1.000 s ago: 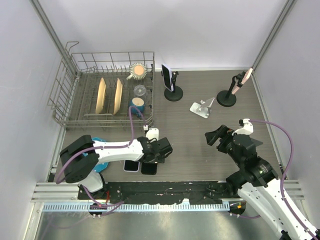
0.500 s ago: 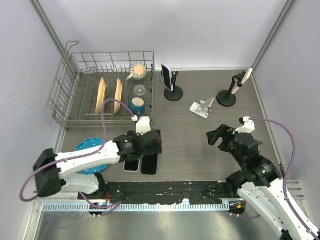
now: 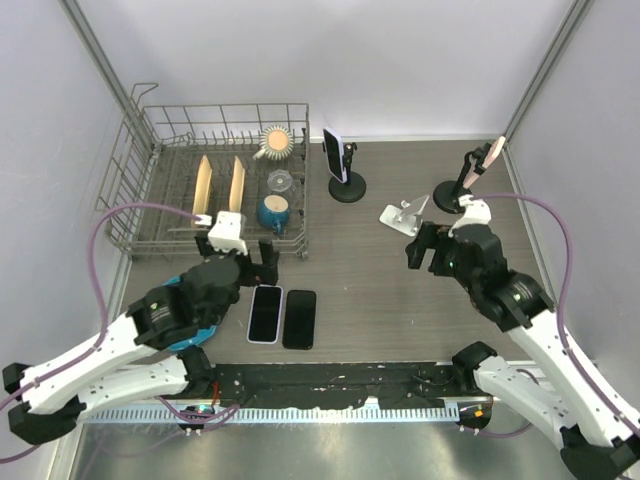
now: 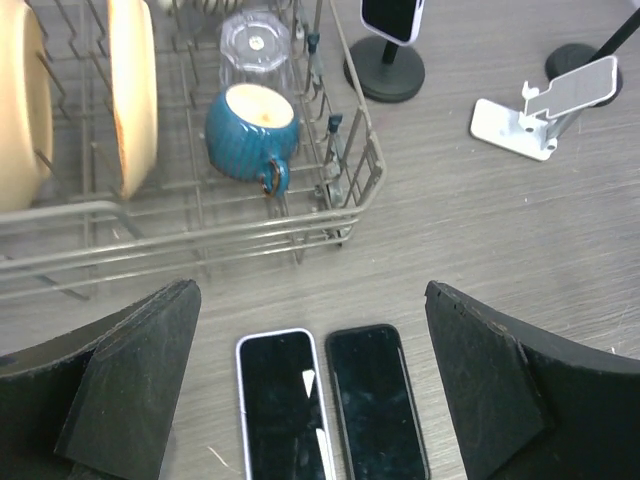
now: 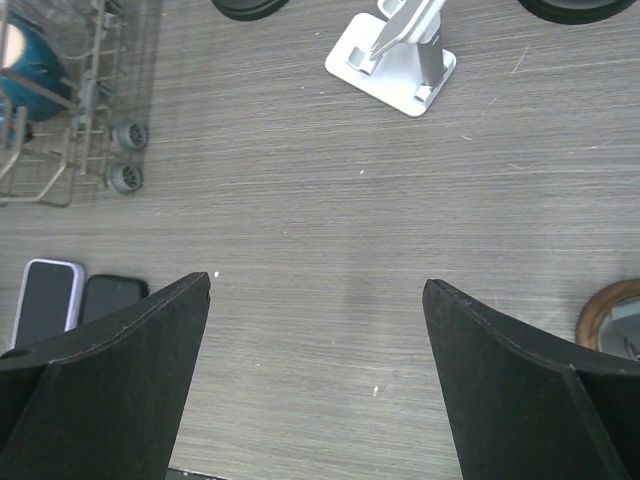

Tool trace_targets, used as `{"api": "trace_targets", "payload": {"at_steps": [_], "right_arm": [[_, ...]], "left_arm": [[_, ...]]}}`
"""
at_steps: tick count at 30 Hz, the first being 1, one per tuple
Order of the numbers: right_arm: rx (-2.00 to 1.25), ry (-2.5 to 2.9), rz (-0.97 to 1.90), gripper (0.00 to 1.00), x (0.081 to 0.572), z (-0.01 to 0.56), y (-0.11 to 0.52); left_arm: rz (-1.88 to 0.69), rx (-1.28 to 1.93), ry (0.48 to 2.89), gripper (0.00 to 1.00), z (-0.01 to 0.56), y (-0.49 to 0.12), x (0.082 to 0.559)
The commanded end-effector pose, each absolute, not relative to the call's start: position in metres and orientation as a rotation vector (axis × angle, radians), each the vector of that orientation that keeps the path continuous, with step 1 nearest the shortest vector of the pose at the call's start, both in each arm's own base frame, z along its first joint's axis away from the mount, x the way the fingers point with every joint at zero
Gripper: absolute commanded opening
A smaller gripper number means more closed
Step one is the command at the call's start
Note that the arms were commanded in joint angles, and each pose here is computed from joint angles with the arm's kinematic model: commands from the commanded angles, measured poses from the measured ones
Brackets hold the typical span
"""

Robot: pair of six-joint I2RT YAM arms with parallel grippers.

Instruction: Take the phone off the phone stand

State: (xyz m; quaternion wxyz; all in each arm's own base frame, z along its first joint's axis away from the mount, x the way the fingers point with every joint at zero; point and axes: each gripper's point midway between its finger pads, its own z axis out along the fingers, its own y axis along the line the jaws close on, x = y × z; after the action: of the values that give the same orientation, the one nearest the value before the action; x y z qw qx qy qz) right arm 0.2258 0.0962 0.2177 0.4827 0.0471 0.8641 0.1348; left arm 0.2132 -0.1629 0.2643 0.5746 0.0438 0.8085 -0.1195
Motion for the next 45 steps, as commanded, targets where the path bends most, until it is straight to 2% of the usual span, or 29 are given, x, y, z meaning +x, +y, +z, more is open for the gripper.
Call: {"api": "trace_targets", "payload": {"at_steps": [1, 6, 12, 17, 21, 26, 29, 36, 45], "right_arm": [[0.109, 2.031, 0.204, 0.93, 0.259, 0.251, 0.090], [0.221, 2.014, 0.041, 0.93, 0.306, 0.265, 0.064], [0.500, 1.928, 0.164, 0.91, 0.344, 0.274, 0.012], [0.669, 1.915, 0.043, 0.93, 0.326, 0.266, -0.022], [0.775, 2.036, -0.079, 0.98, 0.289, 0.228, -0.046], [0.817, 2.198, -0.045, 0.97, 0.264, 0.182, -0.041], [0.900, 2.236, -0.073, 0.93, 0.254, 0.156, -0.046], [1.031, 2.241, -0.211, 0.70, 0.246, 0.121, -0.068], [1.044, 2.272, -0.287, 0.49, 0.257, 0.097, -0.078]], "left_arm": [[-0.258, 0.203, 1.756, 1.00, 0.287, -0.146, 0.211], [-0.237, 0.243, 1.729, 1.00, 0.285, -0.135, 0.206], [-0.191, 0.229, 1.740, 1.00, 0.277, -0.124, 0.206], [-0.178, 0.215, 1.744, 1.00, 0.275, -0.117, 0.204], [-0.200, 0.209, 1.732, 1.00, 0.279, -0.116, 0.202], [-0.259, 0.211, 1.728, 1.00, 0.280, -0.119, 0.199], [-0.288, 0.193, 1.724, 1.00, 0.282, -0.118, 0.198], [-0.364, 0.154, 1.712, 1.00, 0.285, -0.117, 0.198], [-0.412, 0.119, 1.718, 1.00, 0.285, -0.117, 0.202]]}}
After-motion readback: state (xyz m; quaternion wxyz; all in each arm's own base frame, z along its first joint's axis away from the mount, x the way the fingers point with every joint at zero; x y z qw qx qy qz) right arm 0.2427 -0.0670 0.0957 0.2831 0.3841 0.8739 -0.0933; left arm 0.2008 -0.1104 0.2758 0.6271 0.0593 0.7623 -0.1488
